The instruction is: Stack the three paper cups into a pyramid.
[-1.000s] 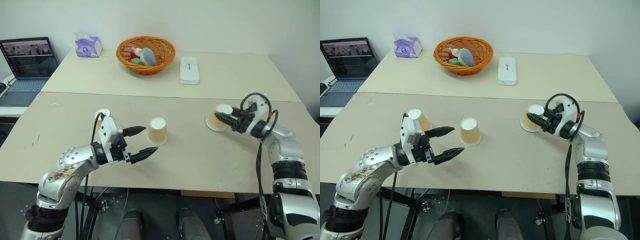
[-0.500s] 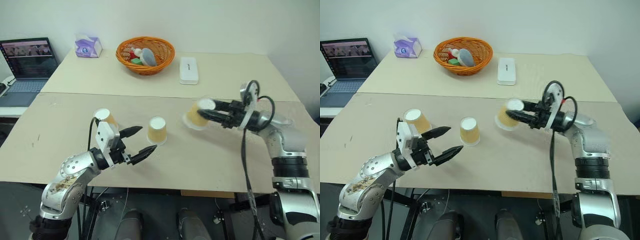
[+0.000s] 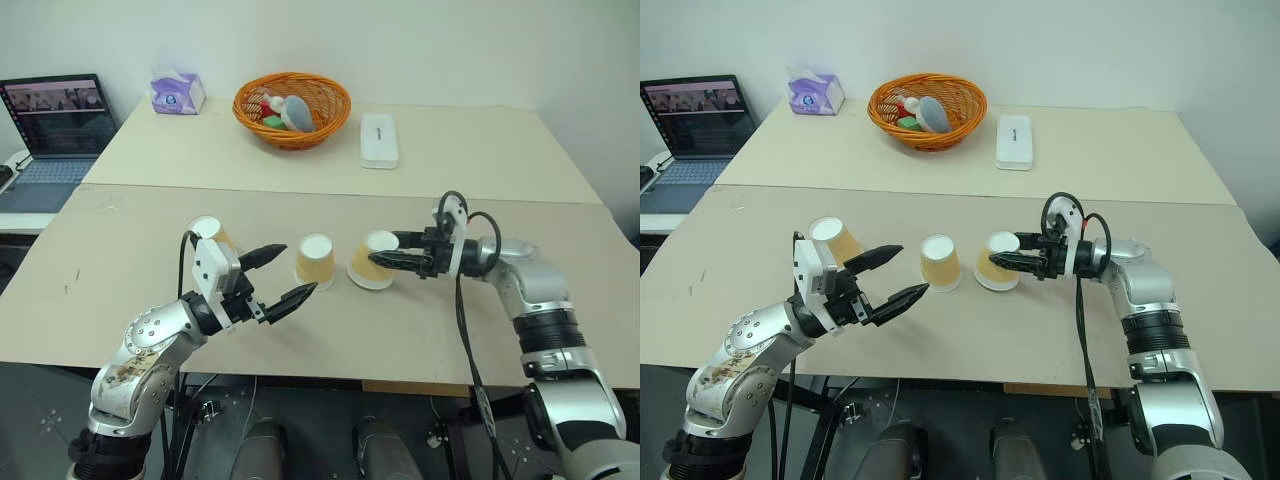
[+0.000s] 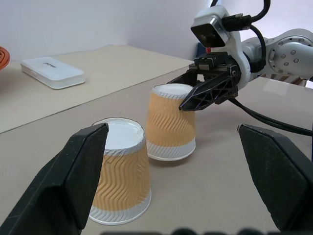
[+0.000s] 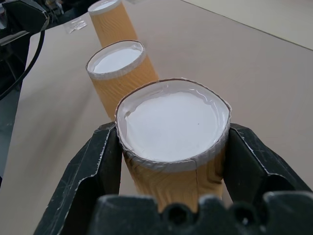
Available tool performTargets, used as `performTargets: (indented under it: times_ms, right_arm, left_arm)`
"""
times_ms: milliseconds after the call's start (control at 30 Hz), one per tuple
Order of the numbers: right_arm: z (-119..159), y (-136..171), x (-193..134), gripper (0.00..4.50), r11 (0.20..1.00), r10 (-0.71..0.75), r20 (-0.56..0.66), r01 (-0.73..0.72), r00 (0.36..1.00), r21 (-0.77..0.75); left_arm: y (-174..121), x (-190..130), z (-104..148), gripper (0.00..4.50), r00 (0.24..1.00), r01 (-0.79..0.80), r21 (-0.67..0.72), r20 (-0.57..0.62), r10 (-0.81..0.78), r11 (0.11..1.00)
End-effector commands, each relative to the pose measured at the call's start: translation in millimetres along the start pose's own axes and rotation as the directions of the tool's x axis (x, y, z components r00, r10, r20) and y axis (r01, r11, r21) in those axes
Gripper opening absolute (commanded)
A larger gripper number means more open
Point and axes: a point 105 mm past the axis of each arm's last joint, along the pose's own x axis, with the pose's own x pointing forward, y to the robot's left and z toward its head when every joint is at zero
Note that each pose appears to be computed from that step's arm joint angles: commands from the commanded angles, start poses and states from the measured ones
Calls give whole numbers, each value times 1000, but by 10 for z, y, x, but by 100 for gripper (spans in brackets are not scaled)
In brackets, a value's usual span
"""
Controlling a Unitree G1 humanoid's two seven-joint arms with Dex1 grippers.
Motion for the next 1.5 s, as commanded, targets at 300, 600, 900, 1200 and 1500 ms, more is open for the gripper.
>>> performTargets:
  times_ms: [300,600,900,1200,1500]
  right_arm:
    - [136,53,139,262,997,45,15,-44,999,-64]
    - [100,38,148,262,997,42,7,-41,999,-60]
    - [35,-32,147,448,999,-3,-2,3,1000,-53]
    - [190,80,-186,448,995,86,67,-89,994,36]
    - [320,152,-762,448,998,26,96,-31,995,46]
  left_arm:
    - [-28,14,107,450,999,4,29,31,-5,1000]
    - [-3,30,145,450,999,-10,26,48,9,1000]
    - [1,38,157,450,998,-19,22,55,18,1000]
    - [33,52,140,450,998,-13,7,56,13,1000]
    - [238,21,249,450,985,-113,-106,120,126,988]
